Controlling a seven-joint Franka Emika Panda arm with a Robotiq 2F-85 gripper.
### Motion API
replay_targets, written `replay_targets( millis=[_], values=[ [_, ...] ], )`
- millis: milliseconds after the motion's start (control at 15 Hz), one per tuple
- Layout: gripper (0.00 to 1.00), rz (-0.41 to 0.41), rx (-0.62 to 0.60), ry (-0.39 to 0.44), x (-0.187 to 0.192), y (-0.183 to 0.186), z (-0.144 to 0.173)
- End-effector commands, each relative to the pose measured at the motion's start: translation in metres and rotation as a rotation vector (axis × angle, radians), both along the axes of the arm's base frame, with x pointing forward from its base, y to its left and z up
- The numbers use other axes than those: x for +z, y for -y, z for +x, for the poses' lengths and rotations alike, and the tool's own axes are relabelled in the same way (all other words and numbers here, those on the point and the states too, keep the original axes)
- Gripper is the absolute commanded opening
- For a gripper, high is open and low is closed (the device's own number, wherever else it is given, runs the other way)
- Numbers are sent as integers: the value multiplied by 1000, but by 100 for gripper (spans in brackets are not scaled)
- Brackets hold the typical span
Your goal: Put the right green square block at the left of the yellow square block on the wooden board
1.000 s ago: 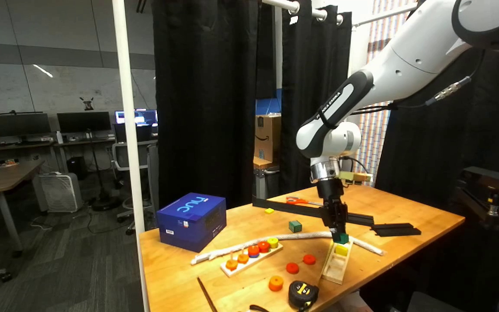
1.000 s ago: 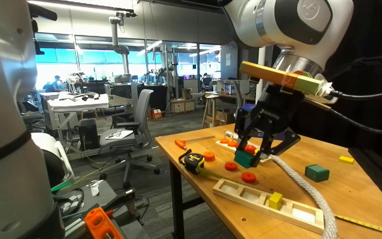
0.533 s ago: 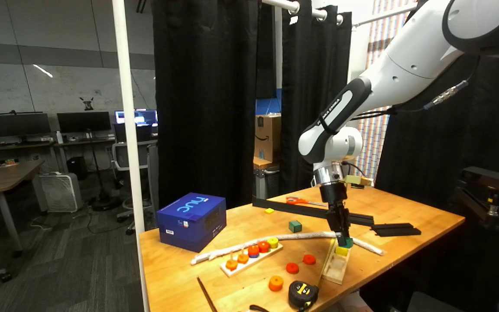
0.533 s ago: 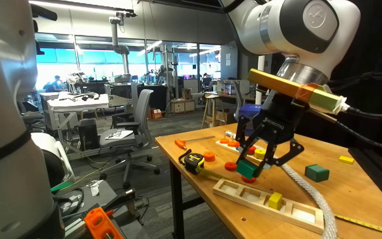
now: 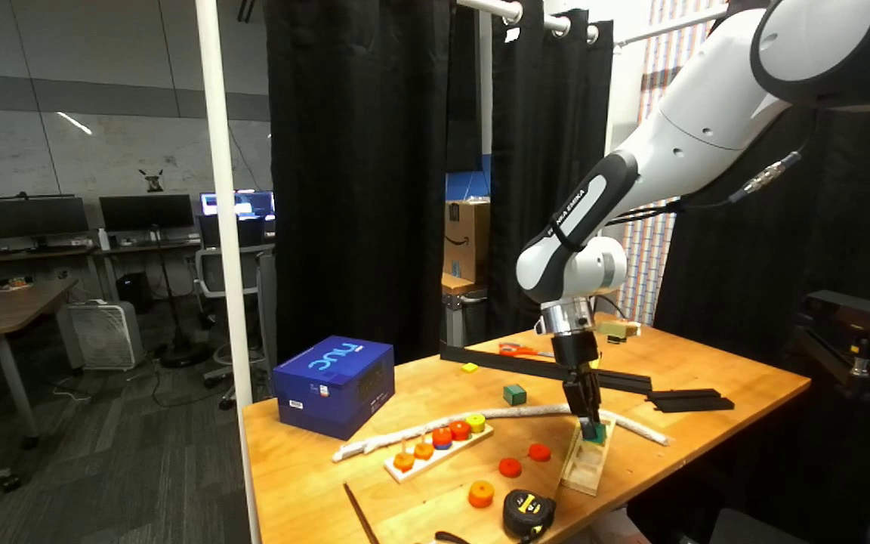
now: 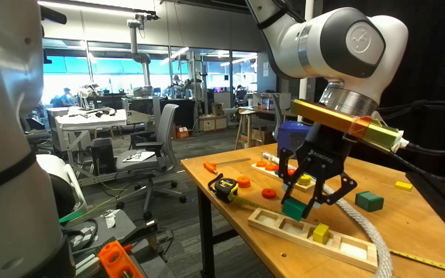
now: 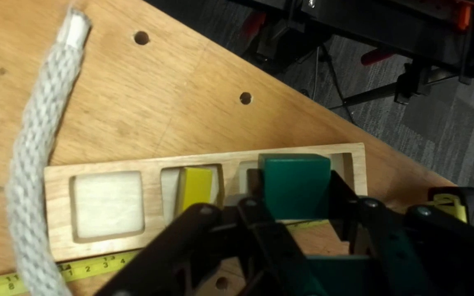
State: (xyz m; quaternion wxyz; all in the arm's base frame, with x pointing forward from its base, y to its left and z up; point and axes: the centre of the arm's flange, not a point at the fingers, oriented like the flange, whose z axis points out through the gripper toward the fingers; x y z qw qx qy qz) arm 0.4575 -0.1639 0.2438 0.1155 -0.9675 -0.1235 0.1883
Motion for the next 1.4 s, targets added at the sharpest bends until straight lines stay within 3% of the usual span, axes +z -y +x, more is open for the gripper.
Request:
replay_targets(
  millis=[0, 1333],
  values=[
    [24, -14, 41, 60, -7, 0, -2],
    [24, -20, 80, 107, -19, -11, -1]
  ],
)
